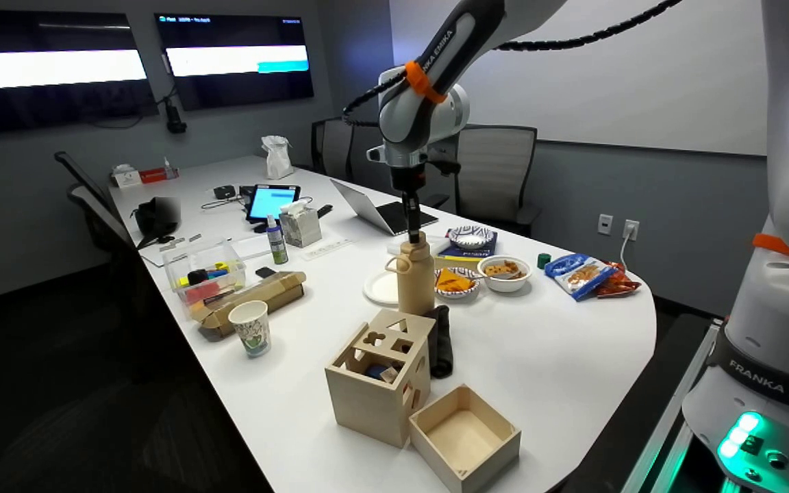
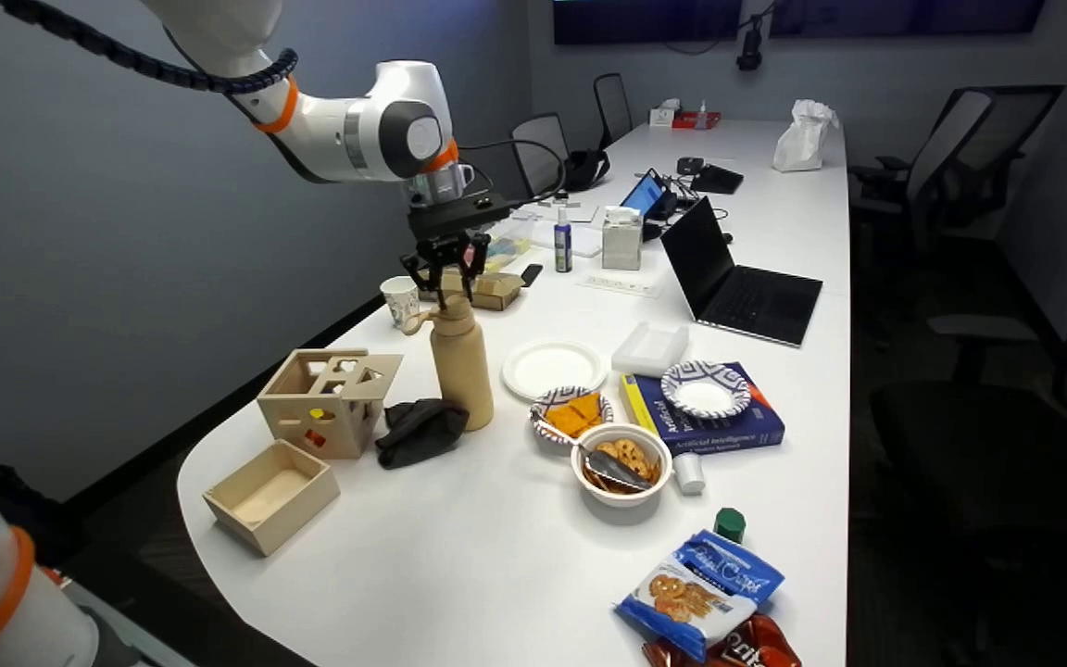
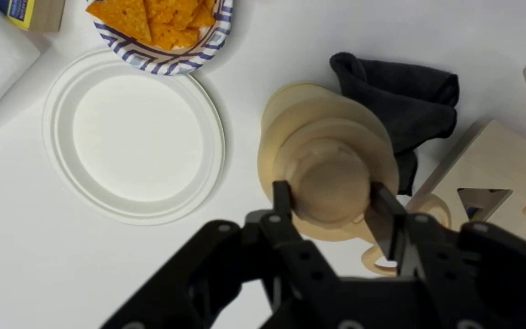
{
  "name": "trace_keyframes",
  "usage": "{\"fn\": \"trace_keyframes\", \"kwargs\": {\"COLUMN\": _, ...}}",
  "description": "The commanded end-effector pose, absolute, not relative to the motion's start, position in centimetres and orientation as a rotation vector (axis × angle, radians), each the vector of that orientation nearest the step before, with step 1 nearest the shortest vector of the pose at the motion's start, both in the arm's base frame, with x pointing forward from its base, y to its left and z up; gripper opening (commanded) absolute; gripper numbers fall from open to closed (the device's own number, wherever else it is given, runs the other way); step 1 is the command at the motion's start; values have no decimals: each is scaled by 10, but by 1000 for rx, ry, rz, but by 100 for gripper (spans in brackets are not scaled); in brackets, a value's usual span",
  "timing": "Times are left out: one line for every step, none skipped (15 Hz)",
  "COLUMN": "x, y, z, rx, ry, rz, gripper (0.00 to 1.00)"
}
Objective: Twist the lid on the bottle
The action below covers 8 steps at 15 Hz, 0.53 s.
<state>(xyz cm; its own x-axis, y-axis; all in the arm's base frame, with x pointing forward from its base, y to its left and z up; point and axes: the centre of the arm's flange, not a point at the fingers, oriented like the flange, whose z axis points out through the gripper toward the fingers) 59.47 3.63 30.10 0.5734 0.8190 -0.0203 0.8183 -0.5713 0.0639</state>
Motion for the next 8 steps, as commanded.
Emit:
{"fn": "trace_keyframes", "kwargs": {"x": 591, "y": 32, "z": 290, "rx": 2655, "ry": 1565, "rz": -24, "gripper": 20}}
{"fn": "trace_keyframes", "kwargs": {"x": 592, "y": 33, "z": 290, "rx": 2638, "ry": 1598, "rz": -26, "gripper": 20}}
{"fn": "trace_keyframes", "kwargs": {"x": 591, "y": 33, "z": 289, "rx": 2618, "ry": 1634, "rz": -29, "gripper": 20}}
{"fn": "trace_keyframes", "kwargs": {"x": 591, "y": 34, "z": 289, "rx": 2597, "ry": 1667, "rz": -32, "gripper": 20}}
{"fn": "trace_keyframes", "kwargs": {"x": 591, "y": 35, "z": 289, "rx": 2571, "ry": 1703, "rz": -34, "gripper": 20}}
{"fn": "trace_keyframes", "kwargs": {"x": 591, "y": 36, "z": 289, "rx": 2547, "ry": 1736, "rz": -38, "gripper": 20}}
{"fn": "trace_keyframes", "kwargs": {"x": 590, "y": 36, "z": 289, "rx": 2525, "ry": 1765, "rz": -40, "gripper": 20}}
{"fn": "trace_keyframes", "kwargs": {"x": 590, "y": 37, "z": 289, "rx": 2499, "ry": 1801, "rz": -44, "gripper": 20}}
